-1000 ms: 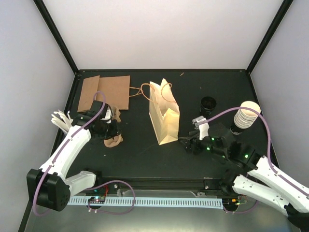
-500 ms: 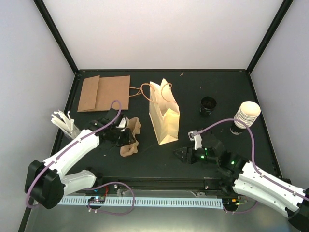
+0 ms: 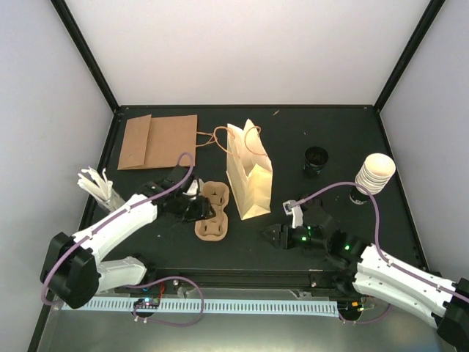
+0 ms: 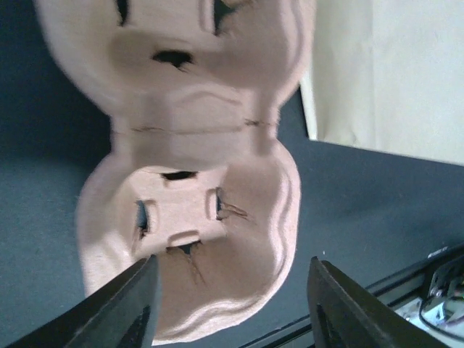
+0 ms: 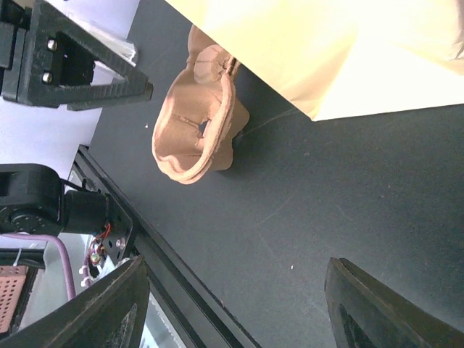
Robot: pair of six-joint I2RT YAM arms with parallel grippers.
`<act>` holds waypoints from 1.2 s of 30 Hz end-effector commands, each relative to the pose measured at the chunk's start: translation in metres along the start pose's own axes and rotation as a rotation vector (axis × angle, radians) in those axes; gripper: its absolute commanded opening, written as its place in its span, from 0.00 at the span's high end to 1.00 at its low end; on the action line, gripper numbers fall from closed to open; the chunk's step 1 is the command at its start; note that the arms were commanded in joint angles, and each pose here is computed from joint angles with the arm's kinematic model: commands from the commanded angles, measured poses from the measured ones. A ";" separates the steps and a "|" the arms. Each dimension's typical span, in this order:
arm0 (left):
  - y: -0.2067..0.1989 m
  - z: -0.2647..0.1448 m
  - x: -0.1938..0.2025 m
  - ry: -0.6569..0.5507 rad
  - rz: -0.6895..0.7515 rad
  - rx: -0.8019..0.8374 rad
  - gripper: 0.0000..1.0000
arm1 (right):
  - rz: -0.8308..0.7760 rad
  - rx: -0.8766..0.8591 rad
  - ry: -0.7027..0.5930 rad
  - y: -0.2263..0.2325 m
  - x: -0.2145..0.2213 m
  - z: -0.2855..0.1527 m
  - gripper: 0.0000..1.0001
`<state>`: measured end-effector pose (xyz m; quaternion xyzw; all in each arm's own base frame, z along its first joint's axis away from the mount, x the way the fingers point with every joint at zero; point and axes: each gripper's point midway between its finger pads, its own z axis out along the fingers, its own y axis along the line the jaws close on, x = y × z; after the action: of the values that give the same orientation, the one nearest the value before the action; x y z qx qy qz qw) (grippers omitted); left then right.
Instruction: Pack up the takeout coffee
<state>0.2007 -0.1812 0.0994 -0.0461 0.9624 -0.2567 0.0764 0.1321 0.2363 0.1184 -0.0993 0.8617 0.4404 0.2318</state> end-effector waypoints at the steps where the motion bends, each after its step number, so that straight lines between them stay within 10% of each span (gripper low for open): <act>1: -0.030 -0.007 0.000 -0.013 0.164 0.048 0.38 | -0.021 0.018 -0.059 0.003 -0.014 -0.007 0.32; 16: -0.034 0.014 0.019 -0.050 0.326 -0.181 0.30 | -0.082 0.138 -0.093 -0.004 -0.032 -0.012 0.31; 21: -0.024 0.031 0.025 -0.012 0.294 -0.248 0.45 | -0.083 0.153 -0.102 -0.006 -0.033 -0.015 0.31; 36: -0.045 0.050 0.037 0.031 0.306 -0.166 0.43 | -0.085 0.170 -0.105 -0.011 -0.031 -0.017 0.31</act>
<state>0.1720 -0.2321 0.0665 0.1042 0.9820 -0.1305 0.0882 0.1514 0.2168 0.1215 -0.0946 0.8856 0.3604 0.2774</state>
